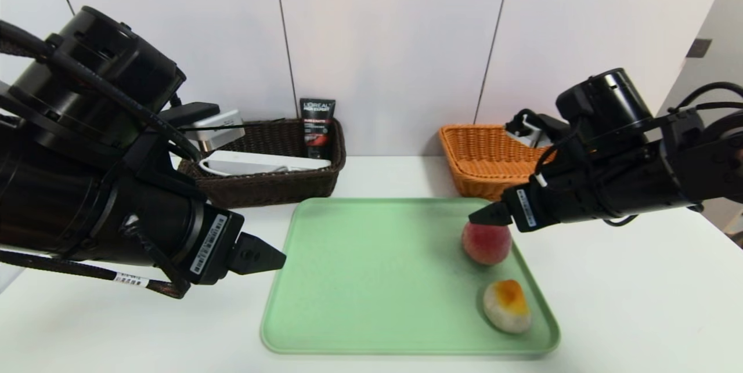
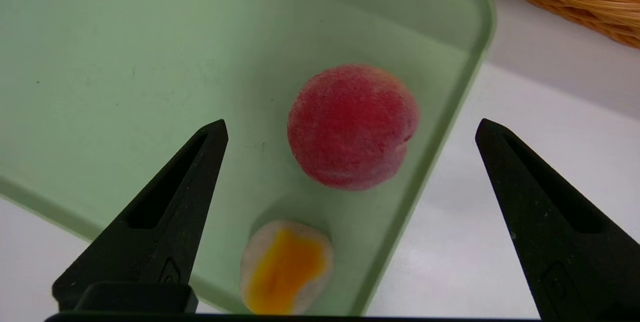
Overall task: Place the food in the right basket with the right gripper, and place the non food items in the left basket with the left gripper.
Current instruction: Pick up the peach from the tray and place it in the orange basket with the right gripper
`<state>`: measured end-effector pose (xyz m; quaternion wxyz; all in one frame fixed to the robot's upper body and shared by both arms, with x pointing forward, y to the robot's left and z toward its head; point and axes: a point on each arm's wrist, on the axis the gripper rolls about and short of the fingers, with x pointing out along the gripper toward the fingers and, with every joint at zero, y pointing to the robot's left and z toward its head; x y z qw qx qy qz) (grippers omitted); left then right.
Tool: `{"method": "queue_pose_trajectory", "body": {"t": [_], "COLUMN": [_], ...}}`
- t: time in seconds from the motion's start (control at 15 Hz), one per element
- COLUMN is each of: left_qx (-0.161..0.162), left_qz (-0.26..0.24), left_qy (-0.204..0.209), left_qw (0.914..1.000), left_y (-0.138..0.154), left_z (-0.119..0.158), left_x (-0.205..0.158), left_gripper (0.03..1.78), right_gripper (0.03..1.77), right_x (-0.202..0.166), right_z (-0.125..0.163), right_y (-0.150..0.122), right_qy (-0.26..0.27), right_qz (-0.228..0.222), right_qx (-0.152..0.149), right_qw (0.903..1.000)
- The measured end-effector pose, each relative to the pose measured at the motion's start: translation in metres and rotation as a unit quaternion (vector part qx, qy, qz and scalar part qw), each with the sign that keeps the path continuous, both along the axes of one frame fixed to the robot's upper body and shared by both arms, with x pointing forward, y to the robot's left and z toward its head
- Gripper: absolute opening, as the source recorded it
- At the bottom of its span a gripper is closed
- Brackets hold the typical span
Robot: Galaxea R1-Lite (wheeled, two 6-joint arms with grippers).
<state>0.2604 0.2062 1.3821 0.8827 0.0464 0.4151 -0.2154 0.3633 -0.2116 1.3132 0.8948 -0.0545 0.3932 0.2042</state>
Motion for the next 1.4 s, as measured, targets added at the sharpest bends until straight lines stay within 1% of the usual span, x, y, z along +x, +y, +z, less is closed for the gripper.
{"method": "queue_pose_trajectory", "body": {"t": [0.27, 0.67, 0.87, 0.93, 1.0, 1.07, 1.13, 1.2, 1.4], "left_qx": [0.001, 0.006, 0.007, 0.007, 0.007, 0.007, 0.007, 0.006, 0.005], "left_qz": [0.000, 0.007, 0.007, 0.007, 0.007, 0.007, 0.007, 0.007, 0.006], "left_qy": [0.000, -0.005, -0.004, -0.004, -0.004, -0.004, -0.004, -0.004, -0.005], "left_qw": [1.0000, 0.9999, 0.9999, 0.9999, 0.9999, 0.9999, 0.9999, 0.9999, 1.0000], "left_y": [0.002, 0.002, 0.002, 0.002, 0.002, 0.002, 0.002, 0.002, 0.003], "left_z": [-0.001, -0.001, -0.001, -0.001, -0.001, -0.001, -0.001, -0.001, 0.000], "left_x": [-0.002, -0.002, -0.002, -0.002, -0.002, -0.002, -0.002, -0.002, -0.003], "left_gripper": [1.69, 1.69, 1.69, 1.69, 1.69, 1.69, 1.69, 1.69, 1.69], "right_gripper": [1.71, 1.71, 1.71, 1.60, 1.41, 1.26, 1.18, 1.15, 1.12], "right_x": [0.013, 0.023, 0.024, 0.024, 0.024, 0.023, 0.022, 0.021, 0.019], "right_z": [-0.016, -0.038, -0.043, -0.044, -0.045, -0.047, -0.047, -0.047, -0.042], "right_y": [0.011, 0.018, 0.020, 0.020, 0.020, 0.020, 0.020, 0.019, 0.018], "right_qy": [0.028, 0.059, 0.066, 0.067, 0.069, 0.071, 0.071, 0.072, 0.062], "right_qz": [-0.014, -0.013, -0.010, -0.009, -0.008, -0.004, -0.001, -0.001, -0.002], "right_qx": [-0.022, -0.040, -0.045, -0.046, -0.047, -0.050, -0.051, -0.051, -0.046], "right_qw": [0.9992, 0.9974, 0.9967, 0.9966, 0.9965, 0.9962, 0.9962, 0.9961, 0.9970]}}
